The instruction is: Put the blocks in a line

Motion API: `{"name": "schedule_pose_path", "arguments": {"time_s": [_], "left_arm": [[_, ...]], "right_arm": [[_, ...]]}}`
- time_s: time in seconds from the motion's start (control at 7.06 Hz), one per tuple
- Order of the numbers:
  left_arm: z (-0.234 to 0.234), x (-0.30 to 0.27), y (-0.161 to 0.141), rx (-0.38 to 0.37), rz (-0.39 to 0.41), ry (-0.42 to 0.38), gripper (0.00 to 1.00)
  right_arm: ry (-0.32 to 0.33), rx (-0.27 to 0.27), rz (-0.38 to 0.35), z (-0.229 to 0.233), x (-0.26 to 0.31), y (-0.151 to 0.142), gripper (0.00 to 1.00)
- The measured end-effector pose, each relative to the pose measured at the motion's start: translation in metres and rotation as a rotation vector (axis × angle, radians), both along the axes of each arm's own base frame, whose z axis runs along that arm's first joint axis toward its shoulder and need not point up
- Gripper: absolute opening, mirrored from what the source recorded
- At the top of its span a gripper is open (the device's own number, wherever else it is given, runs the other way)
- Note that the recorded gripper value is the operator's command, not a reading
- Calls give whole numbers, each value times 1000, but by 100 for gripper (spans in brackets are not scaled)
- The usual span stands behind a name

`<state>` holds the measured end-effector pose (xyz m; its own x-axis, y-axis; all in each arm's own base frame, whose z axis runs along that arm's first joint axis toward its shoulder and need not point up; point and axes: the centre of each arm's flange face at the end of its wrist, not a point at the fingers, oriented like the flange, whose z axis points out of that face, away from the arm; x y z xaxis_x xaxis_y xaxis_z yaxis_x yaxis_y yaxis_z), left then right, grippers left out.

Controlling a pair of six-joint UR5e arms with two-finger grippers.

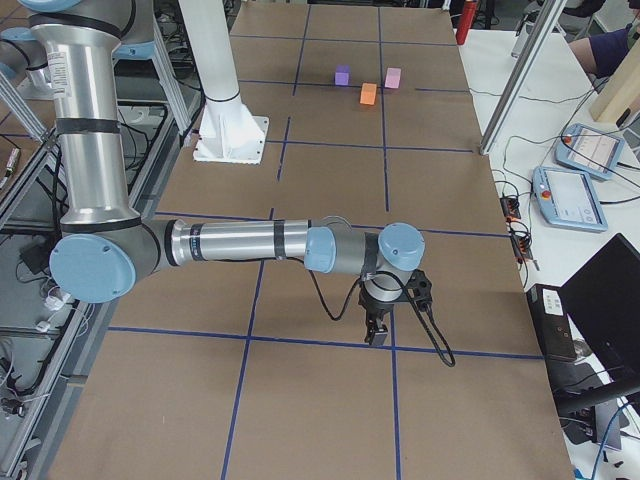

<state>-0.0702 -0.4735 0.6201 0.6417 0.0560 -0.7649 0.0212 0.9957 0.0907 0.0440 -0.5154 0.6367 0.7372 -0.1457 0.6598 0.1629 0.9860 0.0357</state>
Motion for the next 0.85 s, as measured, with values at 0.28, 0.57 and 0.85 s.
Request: {"name": "schedule_pose_path", "arguments": {"time_s": [0.28, 0.57, 0.85], "left_arm": [[5, 1, 4, -12, 1, 0, 100], [8, 3, 6, -25, 6, -1, 100], [10, 4, 8, -27, 9, -6, 100]], "right_arm": [[0, 0, 0, 0, 0, 0, 100], [0, 0, 0, 0, 0, 0, 100], [0, 0, 0, 0, 0, 0, 100]]}}
